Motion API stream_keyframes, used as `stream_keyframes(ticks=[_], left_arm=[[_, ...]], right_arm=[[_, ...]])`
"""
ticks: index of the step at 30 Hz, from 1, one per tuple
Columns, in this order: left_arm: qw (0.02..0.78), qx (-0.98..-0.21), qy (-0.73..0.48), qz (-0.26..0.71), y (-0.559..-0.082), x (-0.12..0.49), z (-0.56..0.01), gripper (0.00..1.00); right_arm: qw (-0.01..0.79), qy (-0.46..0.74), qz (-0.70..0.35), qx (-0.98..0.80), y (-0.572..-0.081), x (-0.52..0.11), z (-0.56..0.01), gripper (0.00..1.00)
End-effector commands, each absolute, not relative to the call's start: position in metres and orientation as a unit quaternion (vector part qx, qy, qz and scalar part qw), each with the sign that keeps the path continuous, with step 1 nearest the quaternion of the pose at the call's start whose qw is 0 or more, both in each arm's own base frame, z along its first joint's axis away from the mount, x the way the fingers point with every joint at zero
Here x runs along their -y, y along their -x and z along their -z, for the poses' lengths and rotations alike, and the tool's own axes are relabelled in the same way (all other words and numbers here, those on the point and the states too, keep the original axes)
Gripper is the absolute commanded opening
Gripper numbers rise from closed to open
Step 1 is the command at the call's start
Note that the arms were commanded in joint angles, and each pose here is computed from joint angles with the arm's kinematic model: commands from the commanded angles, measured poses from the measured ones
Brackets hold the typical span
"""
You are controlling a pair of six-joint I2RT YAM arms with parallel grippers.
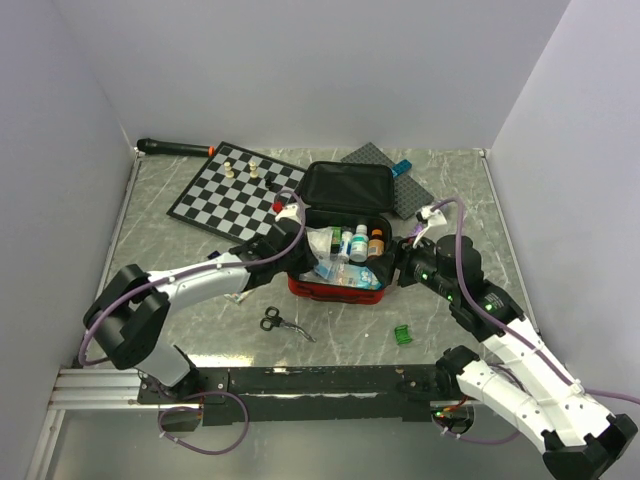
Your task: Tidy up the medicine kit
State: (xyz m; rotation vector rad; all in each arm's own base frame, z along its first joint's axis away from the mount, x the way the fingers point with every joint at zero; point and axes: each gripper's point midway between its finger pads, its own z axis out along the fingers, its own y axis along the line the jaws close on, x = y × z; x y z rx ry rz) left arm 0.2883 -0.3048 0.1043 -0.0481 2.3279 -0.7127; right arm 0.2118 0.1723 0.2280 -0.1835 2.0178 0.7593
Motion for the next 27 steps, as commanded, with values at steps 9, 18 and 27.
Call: stream_keyframes(ticks=[9,18,27], left_arm=[[0.313,-0.926,-0.020,0.209,-0.287,0.294,-0.083,0.08],[0.354,-0.907,-0.034,0.225,-0.288,0.289,-0.139,0.76],[0.404,-0.873,-0.032,0.271,-0.294,0.295,-0.168,0.55]], right_arm=[[0.475,0.106,-0.319,-0.814,-0.204,-0.178,-0.225,0.70],[0.472,0.107,-0.310,-0.818,-0.206,-0.177,-0.223,0.71],[0.456,0.102,-0.296,-0.833,-0.212,-0.178,-0.212,0.70]])
